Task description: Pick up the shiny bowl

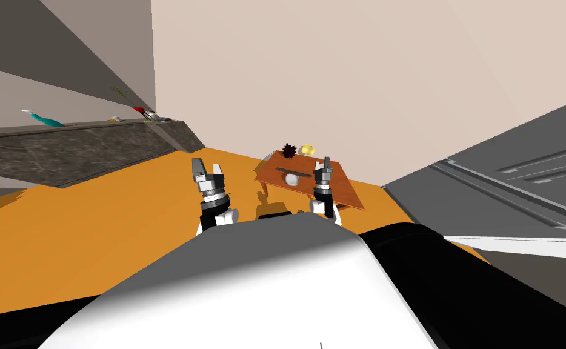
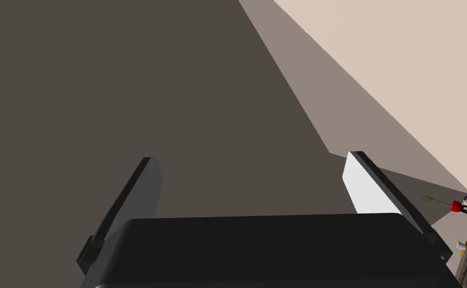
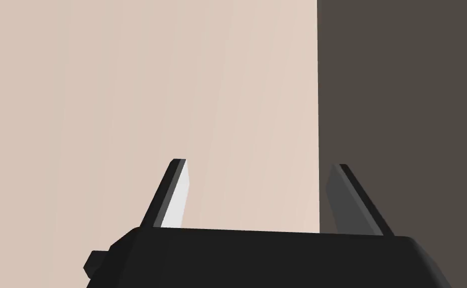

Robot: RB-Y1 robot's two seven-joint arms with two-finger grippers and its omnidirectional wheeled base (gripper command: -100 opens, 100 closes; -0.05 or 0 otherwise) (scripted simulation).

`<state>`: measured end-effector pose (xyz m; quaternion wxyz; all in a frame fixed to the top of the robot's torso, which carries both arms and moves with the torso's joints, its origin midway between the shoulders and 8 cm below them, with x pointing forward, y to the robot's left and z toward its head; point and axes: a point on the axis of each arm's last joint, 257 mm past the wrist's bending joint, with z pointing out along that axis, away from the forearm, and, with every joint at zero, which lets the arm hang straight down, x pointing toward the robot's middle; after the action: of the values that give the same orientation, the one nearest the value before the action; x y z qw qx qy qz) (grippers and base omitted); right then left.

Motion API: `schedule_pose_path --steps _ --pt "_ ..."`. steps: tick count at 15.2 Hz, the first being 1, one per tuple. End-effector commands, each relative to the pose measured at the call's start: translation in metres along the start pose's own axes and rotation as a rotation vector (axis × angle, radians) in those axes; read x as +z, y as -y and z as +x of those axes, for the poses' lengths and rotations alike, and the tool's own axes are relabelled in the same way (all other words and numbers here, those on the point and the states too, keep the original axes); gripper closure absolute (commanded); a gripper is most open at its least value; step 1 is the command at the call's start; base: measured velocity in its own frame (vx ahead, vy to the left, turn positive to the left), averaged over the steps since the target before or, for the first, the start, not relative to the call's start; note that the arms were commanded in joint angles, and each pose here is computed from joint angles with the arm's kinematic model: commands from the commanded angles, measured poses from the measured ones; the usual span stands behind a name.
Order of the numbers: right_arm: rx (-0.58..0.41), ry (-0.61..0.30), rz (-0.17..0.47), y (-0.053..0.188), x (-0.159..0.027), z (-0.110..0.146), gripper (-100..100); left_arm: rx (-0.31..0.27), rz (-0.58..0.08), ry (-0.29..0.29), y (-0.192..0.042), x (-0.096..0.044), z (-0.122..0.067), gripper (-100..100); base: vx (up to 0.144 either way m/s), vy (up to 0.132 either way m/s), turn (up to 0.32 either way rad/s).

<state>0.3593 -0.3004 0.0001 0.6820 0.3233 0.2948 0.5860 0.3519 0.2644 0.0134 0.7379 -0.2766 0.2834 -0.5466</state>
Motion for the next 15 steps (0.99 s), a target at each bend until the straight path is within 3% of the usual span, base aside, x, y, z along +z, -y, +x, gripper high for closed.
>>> schedule_pose_path --steps 1,6,7,9,14,15 --pt "-0.05 -0.044 0.02 0.009 -0.003 0.006 -100 0.0 0.0 0.0 0.0 0.0 0.0 0 0.013 0.01 0.048" --pt "-0.256 -0.192 0.102 0.051 -0.022 0.022 -100 0.0 0.0 0.0 0.0 0.0 0.0 0 0.046 0.037 0.099" --pt "-0.256 -0.192 0.102 0.051 -0.022 0.022 -100 0.0 0.0 0.0 0.0 0.0 0.0 0 0.058 0.039 0.093" --pt "-0.371 -0.274 0.144 0.075 -0.036 0.028 -100 0.0 0.0 0.0 0.0 0.0 0.0 0 0.053 0.042 0.107" --pt "-0.501 -0.372 0.186 0.103 -0.056 0.032 -100 0.0 0.0 0.0 0.0 0.0 0.0 0 0.053 0.037 0.079" --pt "-0.569 -0.426 0.206 0.118 -0.068 0.033 -100 0.0 0.0 0.0 0.0 0.0 0.0 0 0.047 0.034 0.091"
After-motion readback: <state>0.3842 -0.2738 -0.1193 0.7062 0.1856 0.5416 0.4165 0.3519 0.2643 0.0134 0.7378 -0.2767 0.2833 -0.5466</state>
